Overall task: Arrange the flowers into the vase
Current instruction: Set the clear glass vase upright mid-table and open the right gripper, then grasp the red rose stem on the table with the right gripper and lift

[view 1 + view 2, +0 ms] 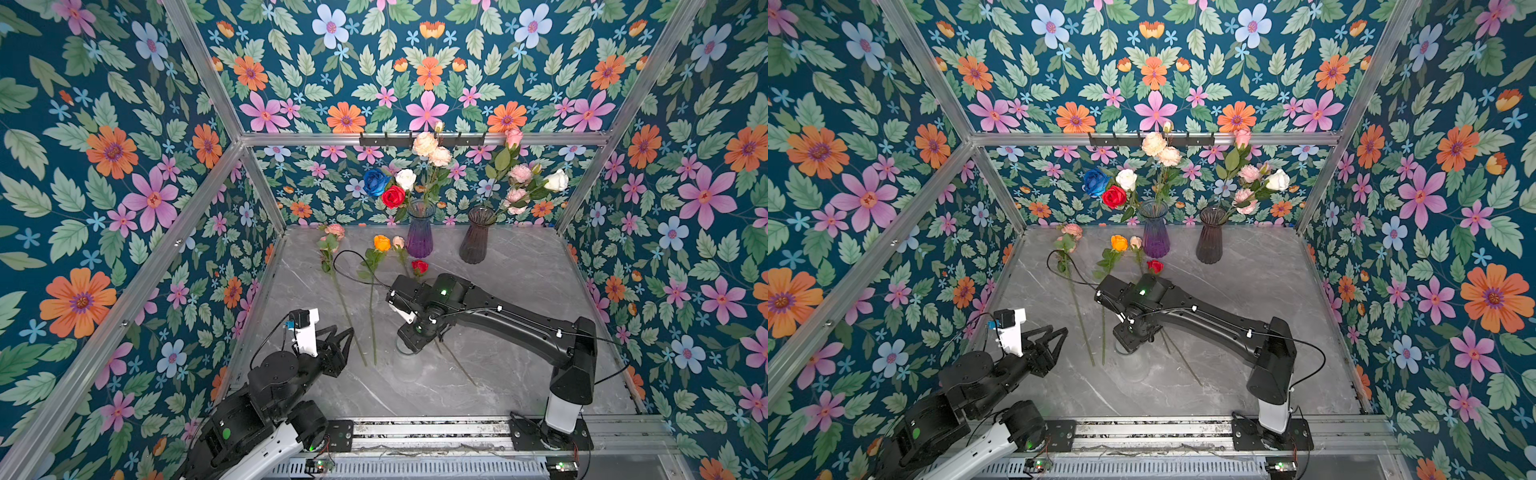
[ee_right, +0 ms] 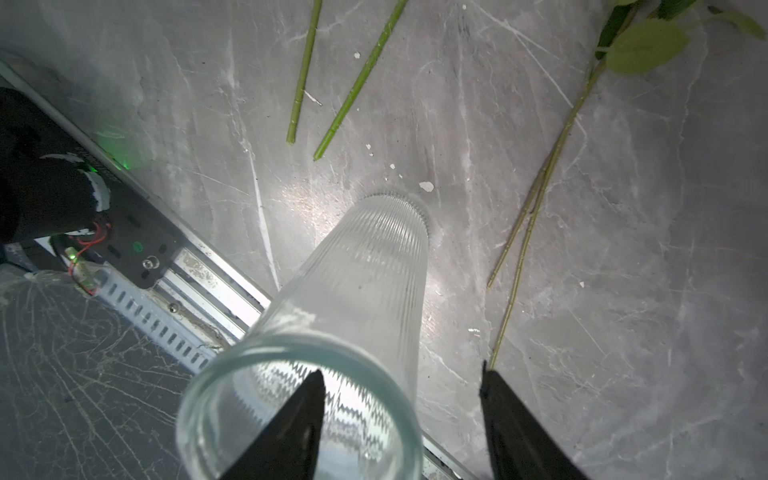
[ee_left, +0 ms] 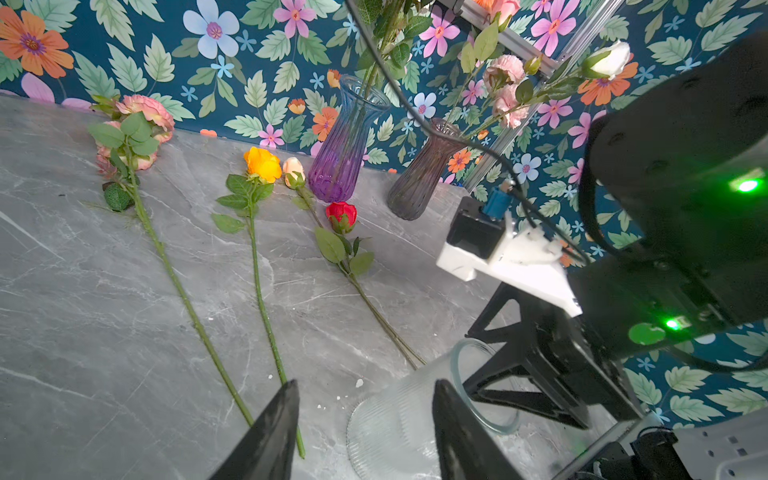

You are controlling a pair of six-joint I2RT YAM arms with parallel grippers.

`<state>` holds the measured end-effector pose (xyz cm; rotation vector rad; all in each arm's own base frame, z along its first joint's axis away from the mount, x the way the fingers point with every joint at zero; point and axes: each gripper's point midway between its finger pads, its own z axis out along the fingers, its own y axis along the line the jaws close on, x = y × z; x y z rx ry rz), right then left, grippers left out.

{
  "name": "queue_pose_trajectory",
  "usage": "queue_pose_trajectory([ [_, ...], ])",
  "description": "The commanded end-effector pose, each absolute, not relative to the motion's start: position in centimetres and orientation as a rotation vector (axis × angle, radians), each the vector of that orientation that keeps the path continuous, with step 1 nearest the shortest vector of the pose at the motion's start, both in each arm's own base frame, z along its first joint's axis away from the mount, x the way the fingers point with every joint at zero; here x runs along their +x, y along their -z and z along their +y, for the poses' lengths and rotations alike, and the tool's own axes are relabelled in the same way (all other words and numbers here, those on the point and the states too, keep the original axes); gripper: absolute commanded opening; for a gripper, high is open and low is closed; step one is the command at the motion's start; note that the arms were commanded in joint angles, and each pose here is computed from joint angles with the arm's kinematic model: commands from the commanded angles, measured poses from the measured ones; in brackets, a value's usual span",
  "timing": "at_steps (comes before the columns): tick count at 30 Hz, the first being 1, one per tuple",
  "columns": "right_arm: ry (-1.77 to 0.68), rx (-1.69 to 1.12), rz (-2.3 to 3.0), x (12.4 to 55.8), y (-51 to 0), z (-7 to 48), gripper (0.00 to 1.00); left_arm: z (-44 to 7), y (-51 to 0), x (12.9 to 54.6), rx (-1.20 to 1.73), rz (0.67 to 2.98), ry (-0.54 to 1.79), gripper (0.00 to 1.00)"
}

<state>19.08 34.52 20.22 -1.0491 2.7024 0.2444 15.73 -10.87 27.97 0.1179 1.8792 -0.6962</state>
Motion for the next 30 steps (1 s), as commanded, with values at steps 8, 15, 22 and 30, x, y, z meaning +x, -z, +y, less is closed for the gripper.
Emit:
queue_pose_trajectory([
  [8,-0.659,-0.836,2.516,18.6,-31.9,31.5,0.62,-10.1,-28.2,16.1,0.074,1.866,0.667,0.54],
  [15,-0.890,-0.532,2.474,24.0,-27.1,26.7,0.64,-10.4,-28.2,16.6,0.076,1.866,0.656,0.55],
  [22,-0.753,-0.553,2.566,29.6,-17.4,28.9,0.56,-11.1,-28.2,17.4,0.103,1.868,0.669,0.55],
  [30,-0.717,-0.568,2.661,33.1,-9.9,32.0,0.45,-11.5,-27.5,18.0,0.109,1.908,0.651,0.54],
])
